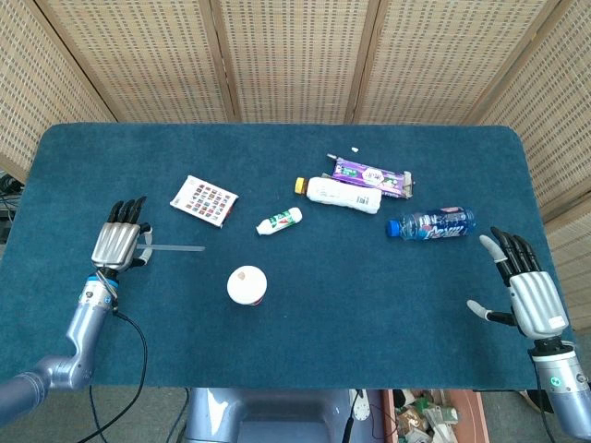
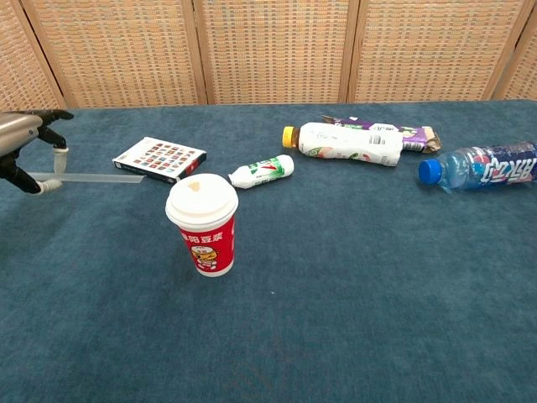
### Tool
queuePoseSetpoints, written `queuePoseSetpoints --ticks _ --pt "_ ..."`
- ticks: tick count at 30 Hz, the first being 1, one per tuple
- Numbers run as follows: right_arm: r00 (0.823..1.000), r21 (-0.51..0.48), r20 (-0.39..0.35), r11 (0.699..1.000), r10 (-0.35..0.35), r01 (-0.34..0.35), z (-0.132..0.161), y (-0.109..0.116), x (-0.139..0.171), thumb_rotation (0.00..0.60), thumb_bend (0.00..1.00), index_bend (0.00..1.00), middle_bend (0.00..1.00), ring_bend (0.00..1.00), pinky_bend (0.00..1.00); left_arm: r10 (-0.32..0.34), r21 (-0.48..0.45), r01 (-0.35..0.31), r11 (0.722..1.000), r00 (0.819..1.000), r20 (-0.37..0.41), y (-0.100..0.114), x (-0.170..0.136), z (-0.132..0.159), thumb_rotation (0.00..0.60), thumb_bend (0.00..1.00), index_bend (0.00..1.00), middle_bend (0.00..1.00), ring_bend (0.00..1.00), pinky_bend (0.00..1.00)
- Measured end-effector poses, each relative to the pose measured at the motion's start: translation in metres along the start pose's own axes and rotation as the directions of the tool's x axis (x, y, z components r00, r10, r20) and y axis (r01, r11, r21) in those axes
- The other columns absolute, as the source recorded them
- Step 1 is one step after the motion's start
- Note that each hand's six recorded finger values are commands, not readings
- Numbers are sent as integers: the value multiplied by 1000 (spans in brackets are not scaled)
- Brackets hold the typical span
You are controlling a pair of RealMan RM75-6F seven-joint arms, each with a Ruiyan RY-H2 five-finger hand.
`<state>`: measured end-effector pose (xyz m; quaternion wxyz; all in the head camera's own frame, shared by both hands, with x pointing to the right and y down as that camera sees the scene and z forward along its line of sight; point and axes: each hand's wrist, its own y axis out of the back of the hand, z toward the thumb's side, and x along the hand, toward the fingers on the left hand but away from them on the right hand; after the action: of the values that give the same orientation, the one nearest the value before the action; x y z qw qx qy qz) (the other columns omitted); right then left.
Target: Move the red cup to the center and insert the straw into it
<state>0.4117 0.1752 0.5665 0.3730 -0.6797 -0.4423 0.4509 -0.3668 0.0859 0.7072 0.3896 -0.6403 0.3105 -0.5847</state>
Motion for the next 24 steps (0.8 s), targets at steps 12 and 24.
queuePoseSetpoints --ticks 12,24 --pt "1000 -2 -17 1000 -18 18 5 5 2 600 0 0 0 0 0 244 284 -353 892 902 355 129 -6 51 600 405 607 0 0 0" --pt "998 -20 18 998 -53 54 -4 18 5 600 0 0 0 0 0 146 456 -647 612 658 739 185 -25 123 600 406 627 0 0 0"
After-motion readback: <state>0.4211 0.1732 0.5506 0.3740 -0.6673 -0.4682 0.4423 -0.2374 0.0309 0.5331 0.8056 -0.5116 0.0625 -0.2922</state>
